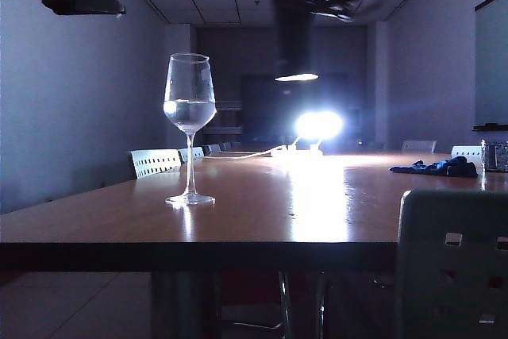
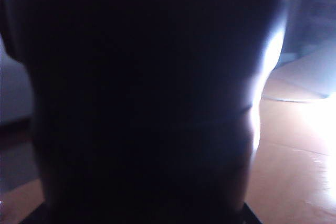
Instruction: Pick up the black thermos cup, pour some water from it into the stemmed glass, and then put the thermos cup back on the table.
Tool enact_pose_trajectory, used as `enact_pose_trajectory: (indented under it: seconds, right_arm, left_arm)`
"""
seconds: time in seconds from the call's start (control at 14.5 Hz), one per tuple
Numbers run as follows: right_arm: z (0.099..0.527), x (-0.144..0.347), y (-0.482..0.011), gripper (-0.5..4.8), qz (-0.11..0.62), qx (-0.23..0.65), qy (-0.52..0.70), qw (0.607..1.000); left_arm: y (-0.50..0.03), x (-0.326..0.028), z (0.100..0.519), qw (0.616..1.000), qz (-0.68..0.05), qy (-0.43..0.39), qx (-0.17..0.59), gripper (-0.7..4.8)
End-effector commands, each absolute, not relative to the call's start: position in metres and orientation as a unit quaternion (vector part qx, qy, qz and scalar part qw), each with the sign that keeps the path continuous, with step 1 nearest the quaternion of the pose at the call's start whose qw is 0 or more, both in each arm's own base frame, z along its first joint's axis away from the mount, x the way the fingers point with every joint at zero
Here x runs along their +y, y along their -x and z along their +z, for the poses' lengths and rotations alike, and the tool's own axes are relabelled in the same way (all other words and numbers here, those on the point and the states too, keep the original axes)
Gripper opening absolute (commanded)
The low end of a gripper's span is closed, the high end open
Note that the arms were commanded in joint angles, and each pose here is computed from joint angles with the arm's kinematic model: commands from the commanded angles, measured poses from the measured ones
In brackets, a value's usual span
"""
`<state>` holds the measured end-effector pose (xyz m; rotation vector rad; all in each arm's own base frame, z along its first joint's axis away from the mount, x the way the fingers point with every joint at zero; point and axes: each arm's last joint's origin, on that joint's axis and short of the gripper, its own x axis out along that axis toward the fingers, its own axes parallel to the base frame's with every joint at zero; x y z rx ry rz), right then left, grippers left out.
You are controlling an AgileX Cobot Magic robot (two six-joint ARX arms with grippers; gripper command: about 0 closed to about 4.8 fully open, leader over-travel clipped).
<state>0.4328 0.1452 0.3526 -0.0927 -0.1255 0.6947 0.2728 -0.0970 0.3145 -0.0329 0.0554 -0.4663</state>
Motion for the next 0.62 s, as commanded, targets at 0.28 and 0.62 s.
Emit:
enact_pose_trajectory:
  seconds: [0.28, 0.62]
  right_arm:
    - [0.359, 0.179, -0.418, 0.76, 0.314, -0.097, 0.175, 0.928]
    - [0.335, 0.184, -0.434, 0.76, 0.280, -0.126, 0.271, 0.912]
  left_arm:
    - [-0.274, -0.096, 0.310, 0.973, -0.225, 0.007, 0.051, 4.79]
    - [-0.299, -0.105, 0.286, 0.969, -0.226, 0.001, 0.102, 4.79]
